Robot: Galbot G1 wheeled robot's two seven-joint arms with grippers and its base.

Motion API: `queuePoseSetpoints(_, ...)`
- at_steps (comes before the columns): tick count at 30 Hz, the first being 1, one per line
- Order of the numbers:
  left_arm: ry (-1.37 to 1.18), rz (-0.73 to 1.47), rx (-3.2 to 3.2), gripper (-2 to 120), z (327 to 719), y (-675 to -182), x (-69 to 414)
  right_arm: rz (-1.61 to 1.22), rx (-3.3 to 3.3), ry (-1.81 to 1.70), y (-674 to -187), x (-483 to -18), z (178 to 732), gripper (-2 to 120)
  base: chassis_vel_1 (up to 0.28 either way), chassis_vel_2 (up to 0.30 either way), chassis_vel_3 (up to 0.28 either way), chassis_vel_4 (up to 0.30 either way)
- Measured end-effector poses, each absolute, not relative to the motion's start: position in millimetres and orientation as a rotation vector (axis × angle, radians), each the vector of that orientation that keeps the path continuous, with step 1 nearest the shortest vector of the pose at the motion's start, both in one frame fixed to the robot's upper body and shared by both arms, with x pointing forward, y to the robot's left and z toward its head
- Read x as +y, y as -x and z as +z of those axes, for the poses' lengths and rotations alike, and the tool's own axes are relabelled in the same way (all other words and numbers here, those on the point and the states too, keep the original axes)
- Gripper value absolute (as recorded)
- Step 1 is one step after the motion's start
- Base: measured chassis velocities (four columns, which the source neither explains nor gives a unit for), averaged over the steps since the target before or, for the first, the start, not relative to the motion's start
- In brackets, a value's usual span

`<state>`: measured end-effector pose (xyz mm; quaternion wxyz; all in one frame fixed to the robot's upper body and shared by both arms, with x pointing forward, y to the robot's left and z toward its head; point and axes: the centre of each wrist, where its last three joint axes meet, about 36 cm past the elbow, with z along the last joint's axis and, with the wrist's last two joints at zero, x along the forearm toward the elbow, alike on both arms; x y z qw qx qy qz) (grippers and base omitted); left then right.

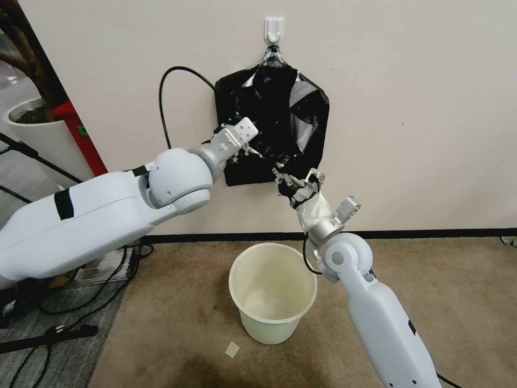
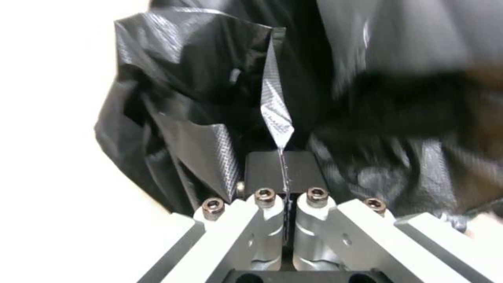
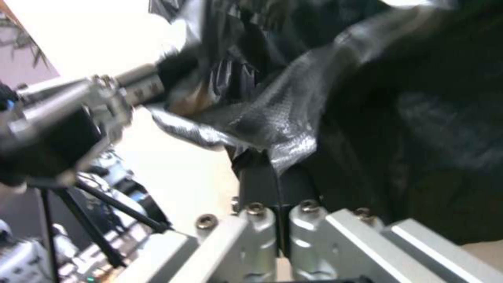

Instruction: Place a trash bag onto the trash bin.

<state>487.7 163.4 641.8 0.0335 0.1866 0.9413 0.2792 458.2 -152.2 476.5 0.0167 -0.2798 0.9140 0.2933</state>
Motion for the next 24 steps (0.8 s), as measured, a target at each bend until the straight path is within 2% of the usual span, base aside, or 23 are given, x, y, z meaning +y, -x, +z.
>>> queuePoseSetpoints(2, -0.566, 0.712, 2.885, 0, 632, -484, 170, 0.801, 2.871, 0.837, -449, -155, 478, 14, 0.000, 0.000, 0.000, 0.000)
queuePoseSetpoints(4, -0.565, 0.697, 2.884, 0, 631, -484, 171, 0.780, 2.875, 0.832, -448, -155, 478, 15, 0.000, 0.000, 0.000, 0.000)
queuePoseSetpoints(5, -0.561, 0.667, 2.882, 0, 629, -483, 172, 0.733, 2.883, 0.822, -445, -156, 479, 22, 0.000, 0.000, 0.000, 0.000)
queuePoseSetpoints(6, -0.556, 0.605, 2.875, 0, 625, -481, 176, 0.595, 2.901, 0.780, -437, -161, 481, 28, 0.000, 0.000, 0.000, 0.000)
queuePoseSetpoints(7, -0.556, 0.605, 2.875, 0, 625, -481, 176, 0.595, 2.901, 0.780, -437, -161, 481, 28, 0.000, 0.000, 0.000, 0.000)
queuePoseSetpoints(8, -0.554, 0.574, 2.872, 0, 620, -479, 178, 0.459, 2.904, 0.723, -429, -166, 484, 34, 0.000, 0.000, 0.000, 0.000)
queuePoseSetpoints(10, -0.560, 0.554, 2.866, 0, 613, -474, 182, 0.292, 2.882, 0.637, -418, -175, 493, 41, 0.000, 0.000, 0.000, 0.000)
queuePoseSetpoints(12, -0.565, 0.554, 2.865, 0, 611, -472, 182, 0.261, 2.870, 0.621, -416, -177, 497, 45, 0.000, 0.000, 0.000, 0.000)
queuePoseSetpoints(13, -0.568, 0.553, 2.864, 0, 610, -471, 183, 0.226, 2.854, 0.602, -413, -181, 501, 48, 0.000, 0.000, 0.000, 0.000)
queuePoseSetpoints(14, -0.575, 0.555, 2.864, 0, 606, -467, 184, 0.169, 2.826, 0.574, -411, -189, 510, 57, 0.000, 0.000, 0.000, 0.000)
queuePoseSetpoints(15, -0.575, 0.555, 2.864, 0, 606, -467, 184, 0.169, 2.826, 0.574, -411, -189, 510, 57, 0.000, 0.000, 0.000, 0.000)
queuePoseSetpoints(16, -0.579, 0.556, 2.865, 0, 605, -465, 185, 0.137, 2.810, 0.563, -410, -193, 515, 62, 0.000, 0.000, 0.000, 0.000)
queuePoseSetpoints(18, -0.589, 0.559, 2.866, 0, 602, -461, 187, 0.044, 2.768, 0.539, -415, -202, 527, 72, 0.000, 0.000, 0.000, 0.000)
queuePoseSetpoints(19, -0.589, 0.559, 2.866, 0, 602, -461, 187, 0.044, 2.768, 0.539, -415, -202, 527, 72, 0.000, 0.000, 0.000, 0.000)
queuePoseSetpoints(21, -0.587, 0.568, 2.862, 0, 600, -458, 188, -0.044, 2.729, 0.557, -429, -202, 539, 84, 0.000, 0.000, 0.000, 0.000)
queuePoseSetpoints(22, -0.587, 0.568, 2.862, 0, 600, -458, 188, -0.044, 2.729, 0.557, -429, -202, 539, 84, 0.000, 0.000, 0.000, 0.000)
queuePoseSetpoints(24, -0.586, 0.570, 2.862, 0, 601, -458, 188, -0.119, 2.727, 0.570, -442, -197, 536, 93, 0.000, 0.000, 0.000, 0.000)
